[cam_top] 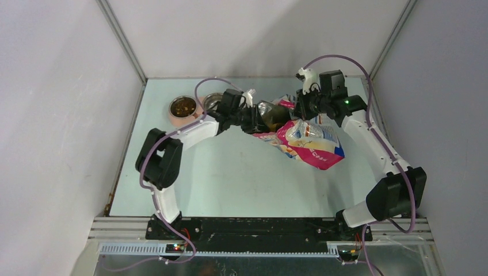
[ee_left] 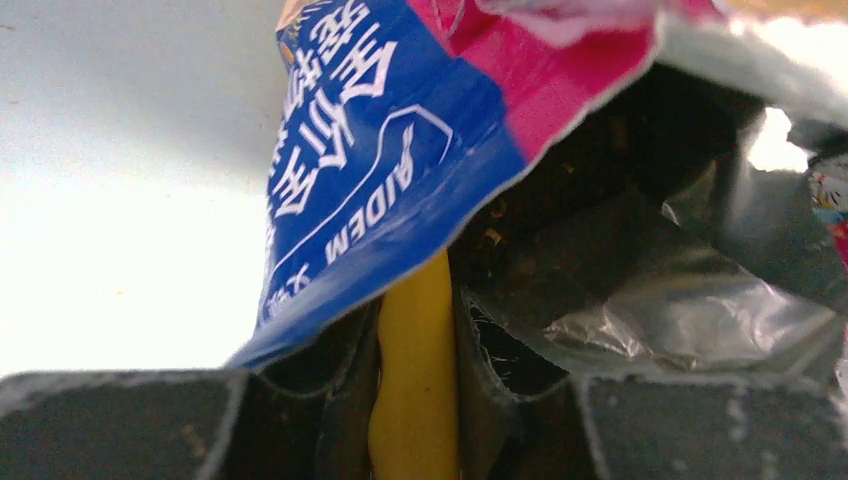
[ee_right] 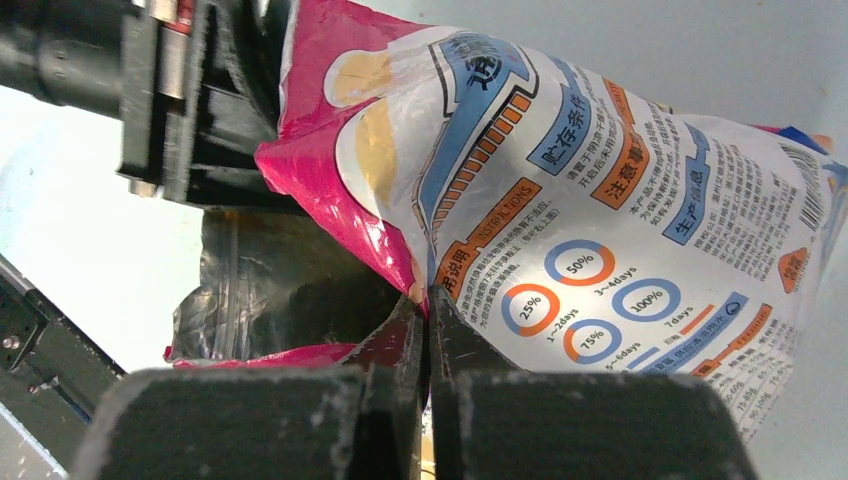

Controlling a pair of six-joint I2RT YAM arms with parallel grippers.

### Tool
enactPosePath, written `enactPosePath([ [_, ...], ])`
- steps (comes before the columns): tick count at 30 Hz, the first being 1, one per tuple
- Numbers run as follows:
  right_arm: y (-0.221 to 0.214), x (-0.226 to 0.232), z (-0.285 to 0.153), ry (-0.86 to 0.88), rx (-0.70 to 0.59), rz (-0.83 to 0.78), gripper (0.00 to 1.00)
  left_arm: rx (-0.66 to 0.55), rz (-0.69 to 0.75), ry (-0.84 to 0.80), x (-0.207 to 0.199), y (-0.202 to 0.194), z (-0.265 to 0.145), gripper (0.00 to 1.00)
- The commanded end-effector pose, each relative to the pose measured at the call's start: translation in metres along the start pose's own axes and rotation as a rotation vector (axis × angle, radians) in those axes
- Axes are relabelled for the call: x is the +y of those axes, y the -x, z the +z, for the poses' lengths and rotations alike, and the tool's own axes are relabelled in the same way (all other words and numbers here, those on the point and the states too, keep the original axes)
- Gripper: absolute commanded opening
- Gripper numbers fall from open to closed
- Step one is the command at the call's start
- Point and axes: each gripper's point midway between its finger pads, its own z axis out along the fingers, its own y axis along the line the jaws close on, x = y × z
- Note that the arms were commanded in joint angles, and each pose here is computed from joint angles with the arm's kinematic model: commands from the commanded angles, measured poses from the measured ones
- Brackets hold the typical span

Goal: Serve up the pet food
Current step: Collect the pet food from the pet food bag.

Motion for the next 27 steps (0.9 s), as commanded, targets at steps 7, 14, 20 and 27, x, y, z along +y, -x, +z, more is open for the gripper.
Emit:
enactPosePath([
  [7, 0.011, -0.003, 0.000, 0.006, -0.057, -0.034, 0.00, 0.155, -0.078, -0.070, 0.001, -0.044, 0.061, 0.00],
  [14, 0.004, -0.013, 0.004, 0.003, -0.042, -0.009, 0.00, 0.111, -0.150, -0.352, -0.041, -0.039, 0.052, 0.00],
  [20, -0.001, -0.024, 0.007, -0.013, -0.033, 0.015, 0.00, 0.016, -0.195, -0.559, -0.076, -0.012, 0.019, 0.00],
  [27, -0.005, -0.031, 0.010, -0.024, -0.024, 0.032, 0.00, -0.051, -0.198, -0.727, -0.108, 0.005, -0.015, 0.00],
])
